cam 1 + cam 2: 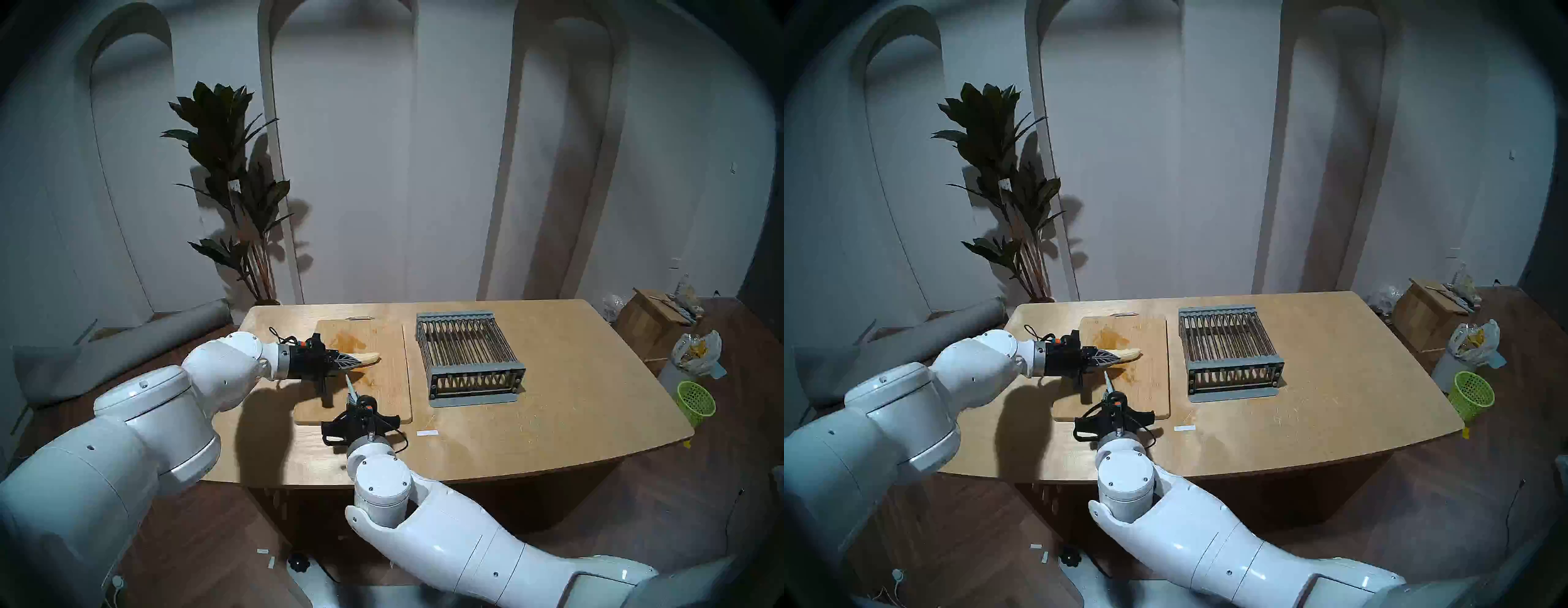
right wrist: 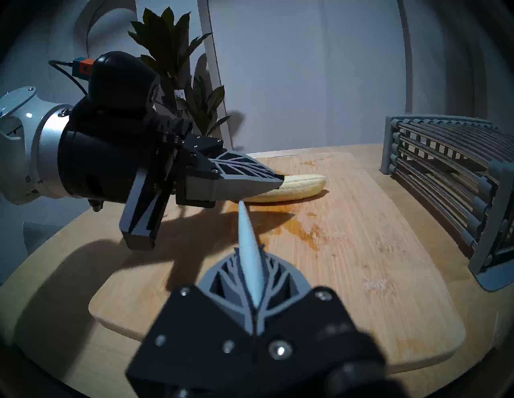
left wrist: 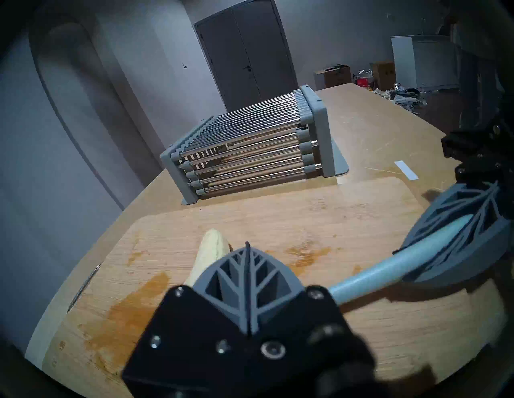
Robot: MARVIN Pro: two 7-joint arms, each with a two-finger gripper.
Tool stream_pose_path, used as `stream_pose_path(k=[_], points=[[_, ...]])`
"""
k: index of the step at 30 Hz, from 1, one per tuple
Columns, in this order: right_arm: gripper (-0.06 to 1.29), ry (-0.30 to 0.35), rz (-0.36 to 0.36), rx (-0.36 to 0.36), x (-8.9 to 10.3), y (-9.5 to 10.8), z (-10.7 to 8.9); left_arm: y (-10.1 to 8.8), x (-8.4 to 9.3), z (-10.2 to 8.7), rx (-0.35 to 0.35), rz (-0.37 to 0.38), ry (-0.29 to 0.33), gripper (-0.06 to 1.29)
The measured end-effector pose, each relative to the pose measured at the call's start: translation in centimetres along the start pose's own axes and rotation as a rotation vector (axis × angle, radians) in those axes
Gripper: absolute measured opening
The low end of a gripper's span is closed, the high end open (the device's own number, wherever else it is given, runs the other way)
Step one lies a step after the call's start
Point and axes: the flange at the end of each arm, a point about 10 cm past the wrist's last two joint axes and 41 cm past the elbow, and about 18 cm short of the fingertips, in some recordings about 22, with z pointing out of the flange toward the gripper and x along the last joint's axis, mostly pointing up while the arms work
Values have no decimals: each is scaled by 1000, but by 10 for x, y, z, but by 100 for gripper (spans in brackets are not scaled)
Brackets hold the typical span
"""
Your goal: Cut the banana into four pieces on the cutting board
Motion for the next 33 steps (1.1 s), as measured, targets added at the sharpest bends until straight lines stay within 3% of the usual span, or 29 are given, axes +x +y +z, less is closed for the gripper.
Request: stream_pose_path(k=[24, 33], points=[[-3, -7, 17, -7, 3, 1, 2, -13, 14, -5, -145, 27, -118, -3], [-3, -7, 24, -26, 4, 6, 4, -15, 18, -6, -176, 6, -135, -3]])
